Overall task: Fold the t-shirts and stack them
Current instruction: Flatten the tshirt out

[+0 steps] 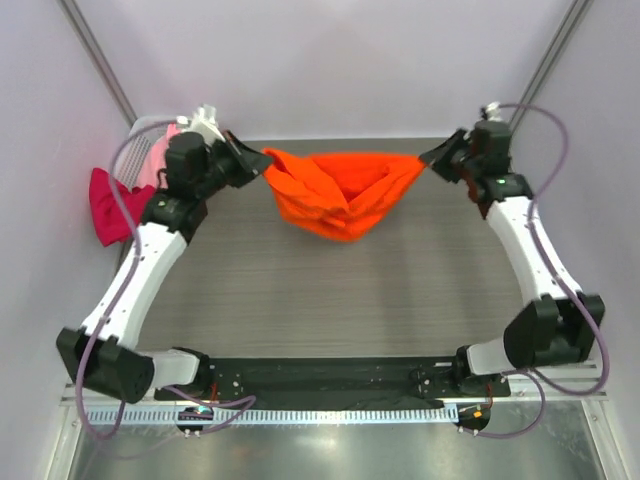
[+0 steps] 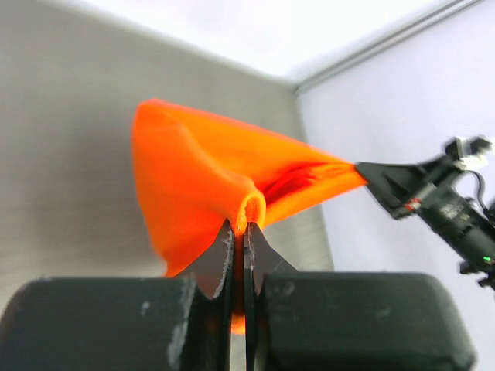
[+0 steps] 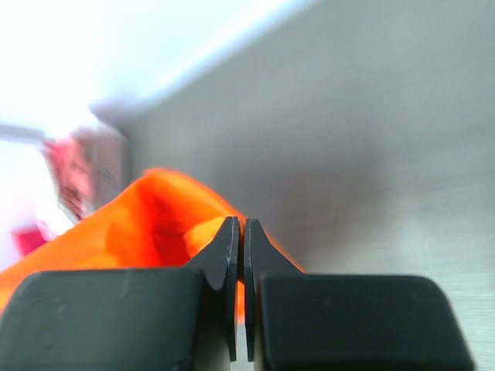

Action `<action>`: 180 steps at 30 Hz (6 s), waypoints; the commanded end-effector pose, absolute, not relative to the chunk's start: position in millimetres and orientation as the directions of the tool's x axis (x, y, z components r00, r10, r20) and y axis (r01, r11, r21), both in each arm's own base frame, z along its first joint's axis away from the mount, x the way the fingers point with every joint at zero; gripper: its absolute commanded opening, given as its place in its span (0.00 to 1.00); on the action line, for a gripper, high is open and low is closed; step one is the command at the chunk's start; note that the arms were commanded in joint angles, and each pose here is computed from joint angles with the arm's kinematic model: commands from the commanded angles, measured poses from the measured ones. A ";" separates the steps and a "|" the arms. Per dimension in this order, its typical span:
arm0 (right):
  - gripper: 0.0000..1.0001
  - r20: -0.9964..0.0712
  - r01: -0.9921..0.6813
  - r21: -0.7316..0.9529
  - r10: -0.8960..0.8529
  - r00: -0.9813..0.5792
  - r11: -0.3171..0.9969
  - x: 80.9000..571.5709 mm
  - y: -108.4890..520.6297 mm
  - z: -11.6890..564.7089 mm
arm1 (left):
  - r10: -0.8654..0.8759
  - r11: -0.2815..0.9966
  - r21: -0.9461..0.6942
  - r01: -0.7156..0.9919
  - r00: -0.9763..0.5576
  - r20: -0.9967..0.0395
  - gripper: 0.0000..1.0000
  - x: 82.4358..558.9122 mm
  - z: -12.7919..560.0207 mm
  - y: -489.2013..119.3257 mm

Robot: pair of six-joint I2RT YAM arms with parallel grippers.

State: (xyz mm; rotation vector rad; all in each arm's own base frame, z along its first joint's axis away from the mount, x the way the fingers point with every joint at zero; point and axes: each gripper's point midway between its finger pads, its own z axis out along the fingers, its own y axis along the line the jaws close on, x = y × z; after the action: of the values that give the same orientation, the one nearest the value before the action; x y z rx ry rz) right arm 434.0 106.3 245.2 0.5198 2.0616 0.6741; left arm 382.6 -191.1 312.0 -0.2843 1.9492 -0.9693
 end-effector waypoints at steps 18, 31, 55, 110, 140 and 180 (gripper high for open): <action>0.01 -0.815 0.396 0.347 0.482 -0.321 0.850 283.1 -10.4 263.9 | -0.543 0.829 -0.537 -0.158 -0.455 -0.705 0.00 293.5 242.8 -85.2; 0.01 -0.846 0.412 0.353 0.474 -0.242 0.840 268.7 -29.0 293.3 | -0.523 0.846 -0.522 -0.104 -0.348 -0.778 0.00 251.0 336.2 -62.5; 0.87 -0.739 0.349 0.377 0.505 -0.445 0.858 328.6 1.2 256.5 | -0.533 0.821 -0.533 -0.203 -0.608 -0.589 0.89 361.3 255.2 -115.1; 0.59 -0.648 0.412 0.431 0.593 -0.477 0.803 261.7 11.0 141.1 | -0.383 0.747 -0.664 -0.025 -0.833 -0.399 0.00 179.0 100.1 -232.0; 0.74 -0.560 0.556 0.495 0.735 -0.383 0.667 242.7 6.6 93.6 | -0.513 0.757 -0.608 -0.240 -0.795 -0.325 0.76 163.6 82.1 -165.2; 0.64 -0.540 0.489 0.528 0.719 -0.437 0.694 241.8 21.5 67.2 | -0.457 0.727 -0.654 -0.208 -0.858 -0.235 0.20 180.3 47.6 -231.4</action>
State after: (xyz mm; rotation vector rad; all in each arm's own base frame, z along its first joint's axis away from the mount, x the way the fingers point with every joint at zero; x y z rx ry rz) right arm 233.9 22.3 56.8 0.9525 2.1613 0.3629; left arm 168.8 -214.1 23.3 -0.5670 2.6005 -0.8070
